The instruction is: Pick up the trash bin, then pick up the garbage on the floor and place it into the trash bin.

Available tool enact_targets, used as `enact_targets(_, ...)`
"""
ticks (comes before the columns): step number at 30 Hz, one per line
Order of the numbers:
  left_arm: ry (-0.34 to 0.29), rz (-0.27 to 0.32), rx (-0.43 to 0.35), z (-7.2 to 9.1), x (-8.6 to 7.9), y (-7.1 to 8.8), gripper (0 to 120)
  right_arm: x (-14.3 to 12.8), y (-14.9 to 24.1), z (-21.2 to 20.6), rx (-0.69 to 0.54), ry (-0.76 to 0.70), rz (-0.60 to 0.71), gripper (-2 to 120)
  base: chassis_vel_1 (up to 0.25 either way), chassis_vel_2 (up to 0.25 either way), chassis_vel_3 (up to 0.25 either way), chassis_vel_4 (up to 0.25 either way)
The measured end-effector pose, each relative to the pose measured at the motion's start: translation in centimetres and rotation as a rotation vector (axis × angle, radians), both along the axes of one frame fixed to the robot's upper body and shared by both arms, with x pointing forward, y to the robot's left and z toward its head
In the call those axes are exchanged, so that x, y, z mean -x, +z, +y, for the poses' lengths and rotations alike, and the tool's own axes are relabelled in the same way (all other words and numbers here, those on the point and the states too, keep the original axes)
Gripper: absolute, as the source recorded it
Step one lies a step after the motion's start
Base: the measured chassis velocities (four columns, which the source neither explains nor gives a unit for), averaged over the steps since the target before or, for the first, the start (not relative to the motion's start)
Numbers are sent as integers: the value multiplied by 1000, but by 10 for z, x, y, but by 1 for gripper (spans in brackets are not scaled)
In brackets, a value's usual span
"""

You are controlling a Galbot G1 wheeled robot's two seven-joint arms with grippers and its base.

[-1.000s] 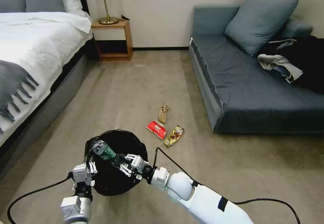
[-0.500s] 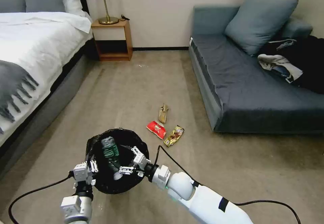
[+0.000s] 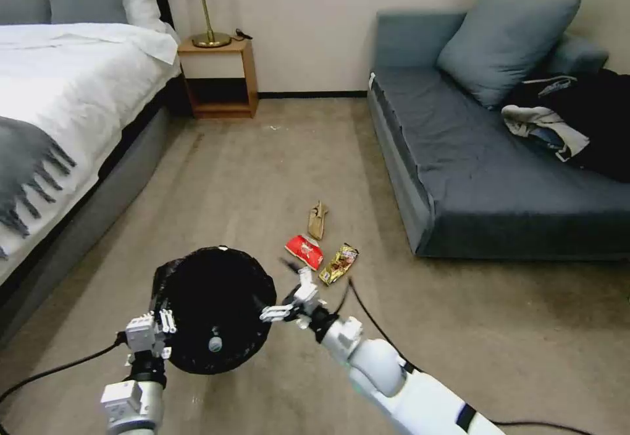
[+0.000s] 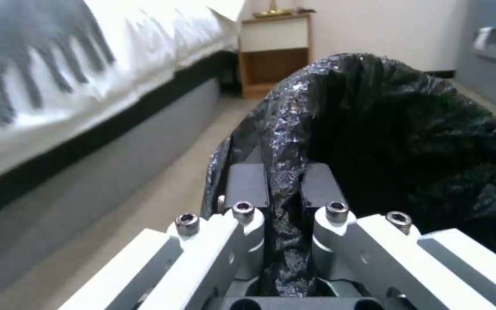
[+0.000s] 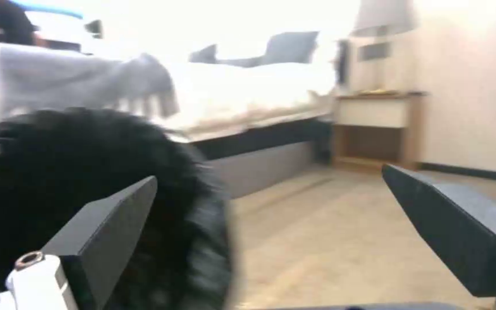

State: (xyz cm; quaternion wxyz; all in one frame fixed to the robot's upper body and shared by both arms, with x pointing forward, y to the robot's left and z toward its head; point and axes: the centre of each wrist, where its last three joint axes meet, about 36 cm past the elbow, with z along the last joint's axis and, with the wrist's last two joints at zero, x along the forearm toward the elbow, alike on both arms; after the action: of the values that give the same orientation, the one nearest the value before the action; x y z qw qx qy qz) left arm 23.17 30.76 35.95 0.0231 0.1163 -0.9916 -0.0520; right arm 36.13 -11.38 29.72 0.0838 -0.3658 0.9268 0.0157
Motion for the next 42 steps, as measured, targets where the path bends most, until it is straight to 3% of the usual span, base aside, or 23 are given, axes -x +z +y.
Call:
enact_targets(6, 29, -5, -18, 10, -8, 0, 7, 29, -3, -36, 54, -198, -76, 100, 0, 0, 0, 0)
enact_targets(9, 34, -17, 0, 14, -13, 2, 7, 43, -9, -54, 77, -394, -82, 100, 0, 0, 0, 0)
enact_targets(14, 34, -19, 4, 18, -14, 2, 7, 44, -21, -84, 96, -575, -88, 100, 0, 0, 0, 0)
enact_targets(23, 33, -13, 8, 19, -11, 0, 7, 34, -29, -145, 165, -688, -95, 100, 0, 0, 0, 0)
enact_targets(31, 34, -14, 13, 18, -11, 0, 7, 43, -26, -148, 90, -687, -3, 100, 0, 0, 0, 0)
enact_targets(42, 38, -1, 7, 20, -11, -1, 7, 45, -28, -140, 75, -661, 7, 100, 0, 0, 0, 0)
